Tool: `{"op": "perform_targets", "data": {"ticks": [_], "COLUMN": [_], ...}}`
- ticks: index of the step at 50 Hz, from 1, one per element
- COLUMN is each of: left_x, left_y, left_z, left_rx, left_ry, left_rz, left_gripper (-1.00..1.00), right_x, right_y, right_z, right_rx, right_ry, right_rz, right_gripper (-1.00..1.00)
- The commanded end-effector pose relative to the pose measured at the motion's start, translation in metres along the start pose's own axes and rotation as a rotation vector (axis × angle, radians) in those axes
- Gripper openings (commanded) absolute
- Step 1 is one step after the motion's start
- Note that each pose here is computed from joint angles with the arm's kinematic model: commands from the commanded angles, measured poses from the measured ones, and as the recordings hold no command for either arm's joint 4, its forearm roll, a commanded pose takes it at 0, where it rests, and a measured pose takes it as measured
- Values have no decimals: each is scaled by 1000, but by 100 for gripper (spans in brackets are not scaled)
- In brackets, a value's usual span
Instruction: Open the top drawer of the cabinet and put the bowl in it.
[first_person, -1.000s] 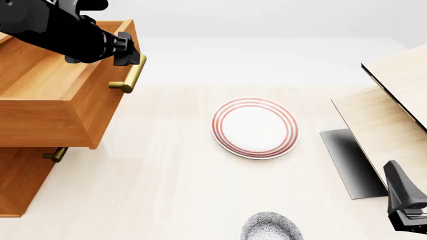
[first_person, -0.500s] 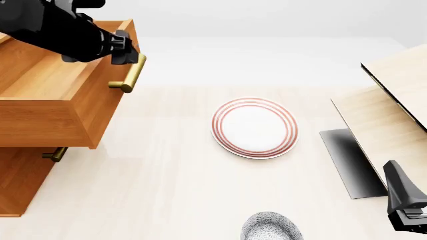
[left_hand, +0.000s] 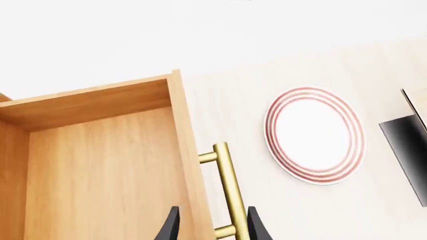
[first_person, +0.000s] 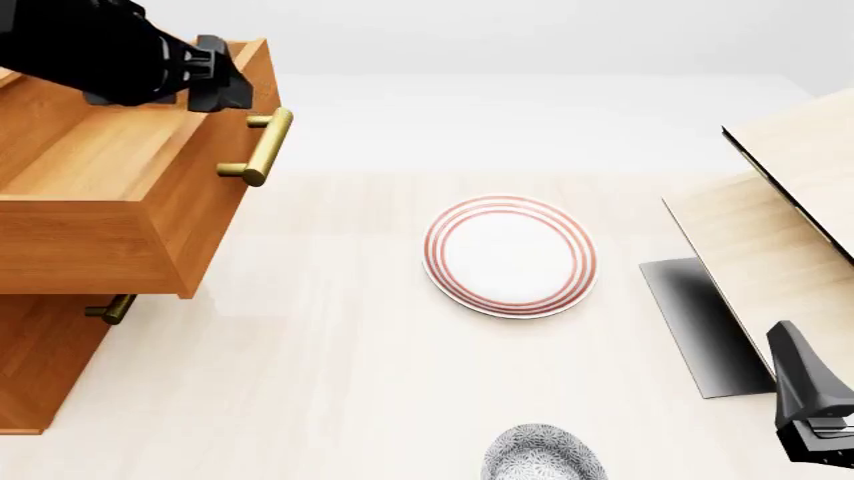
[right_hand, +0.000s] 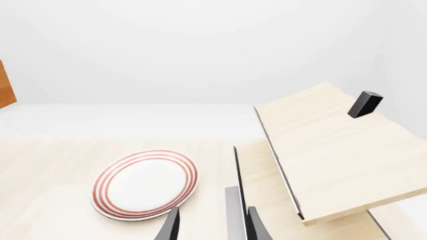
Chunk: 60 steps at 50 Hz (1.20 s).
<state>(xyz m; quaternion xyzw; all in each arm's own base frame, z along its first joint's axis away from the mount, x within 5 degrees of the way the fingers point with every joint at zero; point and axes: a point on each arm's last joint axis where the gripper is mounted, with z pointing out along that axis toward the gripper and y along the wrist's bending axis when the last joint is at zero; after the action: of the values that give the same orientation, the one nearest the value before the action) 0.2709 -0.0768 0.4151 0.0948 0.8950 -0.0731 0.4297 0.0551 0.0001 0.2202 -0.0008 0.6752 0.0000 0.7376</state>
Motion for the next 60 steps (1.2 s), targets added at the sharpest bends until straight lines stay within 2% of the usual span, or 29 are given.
{"op": "perform_targets", "data": {"ticks": [1, 8, 15, 21, 22, 24, 26, 39, 40, 42, 45, 52, 54, 55, 57, 59, 60], "left_x": [-2, -2, -4, -3, -2, 3, 2, 9, 6, 9, 9, 12, 15, 15, 20, 20, 23], "left_y": [0, 0, -14, -19, -24, -19, -26, -40, -49, -47, -53, -66, -64, -73, -67, -75, -73], "left_z": [-12, -15, -17, -25, -24, -22, -24, -27, -29, -27, -30, -34, -34, -35, -34, -35, -35], "left_rx": [3, 3, 43, 58, 74, 58, 82, 127, 154, 147, 168, 212, 210, 239, 221, 247, 241], "left_ry": [-14, -11, -16, -33, -32, -14, -27, -35, -50, -39, -50, -67, -64, -77, -65, -69, -64], "left_rz": [28, 59, 130, 139, 153, 144, 159, 222, 230, 246, 260, 261, 265, 273, 281, 273, 283], "left_gripper": [100, 100, 100, 100, 100, 100, 100, 100, 100, 100, 100, 100, 100, 100, 100, 100, 100], "right_x": [2, 2, 2, 2, 2, 2, 2, 2, 2, 2, 2, 2, 2, 2, 2, 2, 2], "right_y": [0, 0, 0, 0, 0, 0, 0, 0, 0, 0, 0, 0, 0, 0, 0, 0, 0], "right_z": [0, 0, 0, 0, 0, 0, 0, 0, 0, 0, 0, 0, 0, 0, 0, 0, 0], "right_rx": [0, 0, 1, 0, 0, 0, 0, 0, 1, 0, 0, 0, 0, 0, 0, 0, 0], "right_ry": [0, 0, 1, 1, 1, 0, 0, 1, 1, 0, 0, 1, 0, 1, 1, 1, 1], "right_rz": [0, 0, 0, 0, 0, 0, 0, 0, 0, 0, 0, 0, 0, 0, 0, 0, 0], "right_gripper": [100, 100, 100, 100, 100, 100, 100, 100, 100, 100, 100, 100, 100, 100, 100, 100, 100]}}
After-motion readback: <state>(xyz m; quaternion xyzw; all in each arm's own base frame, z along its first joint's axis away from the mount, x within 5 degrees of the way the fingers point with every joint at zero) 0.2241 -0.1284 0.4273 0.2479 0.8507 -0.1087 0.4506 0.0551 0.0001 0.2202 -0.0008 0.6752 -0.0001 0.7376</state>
